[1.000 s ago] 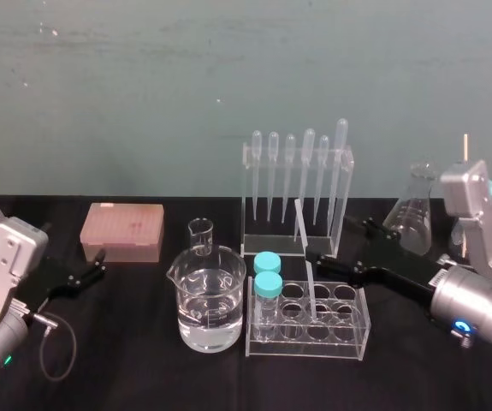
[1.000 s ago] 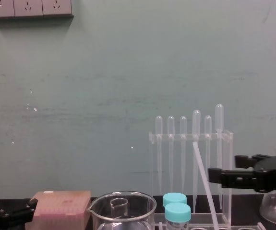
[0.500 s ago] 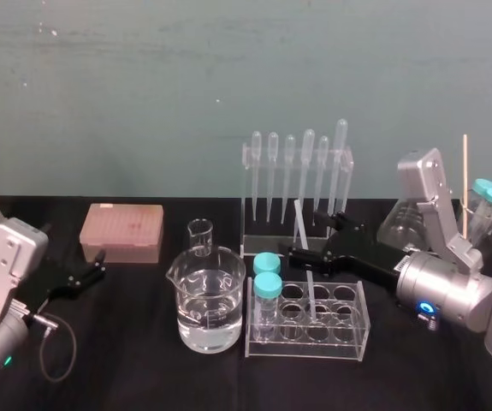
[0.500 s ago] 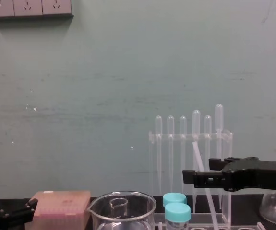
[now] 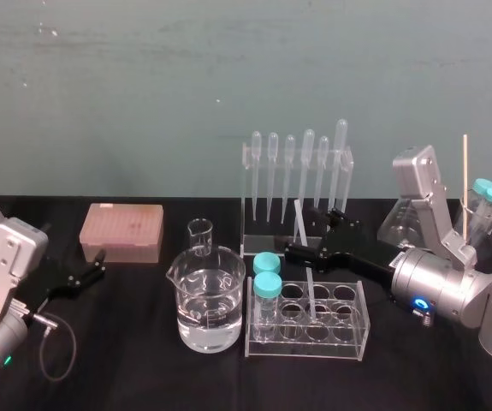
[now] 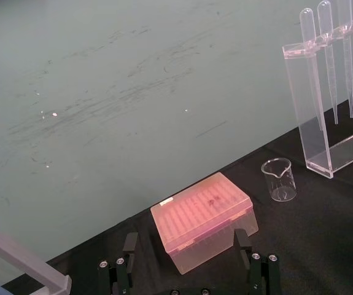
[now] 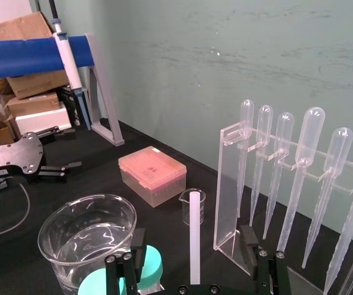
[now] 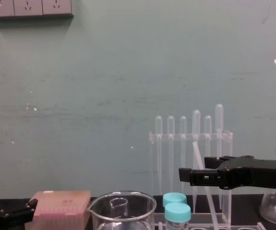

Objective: Pick up the stirring rod with one hand, then place it down.

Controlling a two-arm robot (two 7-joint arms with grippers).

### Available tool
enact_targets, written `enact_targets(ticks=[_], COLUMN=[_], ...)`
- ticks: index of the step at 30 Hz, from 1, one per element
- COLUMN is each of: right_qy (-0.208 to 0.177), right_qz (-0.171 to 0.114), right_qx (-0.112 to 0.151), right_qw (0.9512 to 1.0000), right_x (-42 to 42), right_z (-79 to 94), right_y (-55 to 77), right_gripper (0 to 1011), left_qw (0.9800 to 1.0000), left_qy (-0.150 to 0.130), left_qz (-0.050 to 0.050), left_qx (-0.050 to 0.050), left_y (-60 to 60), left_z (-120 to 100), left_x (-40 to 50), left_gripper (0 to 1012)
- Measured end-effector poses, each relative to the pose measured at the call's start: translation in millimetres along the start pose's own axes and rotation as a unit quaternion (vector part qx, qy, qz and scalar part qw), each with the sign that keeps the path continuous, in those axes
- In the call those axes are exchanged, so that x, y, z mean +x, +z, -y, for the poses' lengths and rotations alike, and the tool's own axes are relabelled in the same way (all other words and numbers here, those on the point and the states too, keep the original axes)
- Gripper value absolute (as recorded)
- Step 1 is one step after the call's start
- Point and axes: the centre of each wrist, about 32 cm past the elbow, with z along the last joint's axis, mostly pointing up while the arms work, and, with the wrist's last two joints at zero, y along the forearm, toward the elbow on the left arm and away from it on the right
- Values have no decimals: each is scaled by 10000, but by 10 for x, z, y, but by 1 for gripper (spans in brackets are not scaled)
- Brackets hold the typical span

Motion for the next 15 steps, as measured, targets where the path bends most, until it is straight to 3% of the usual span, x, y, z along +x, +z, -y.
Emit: enact_targets(ticks=[5, 12, 15], right_qy=[1, -2, -4], right_qz=[-5, -10, -12], right_qx=[-1, -3, -3], right_qw=[10000, 10000, 10000], right_x=[-2, -1, -1], right_z=[2, 6, 7], right_y=[0, 1, 1], right_gripper=[888, 651, 594], left_qw=[10000, 10000, 10000], left_qy=[0, 0, 0], left_qz=[0, 0, 0], left_qx=[0, 0, 0], left_y=[0, 0, 0], left_z=[0, 0, 0], left_x=[0, 0, 0], left_gripper=[1000, 1000, 1000])
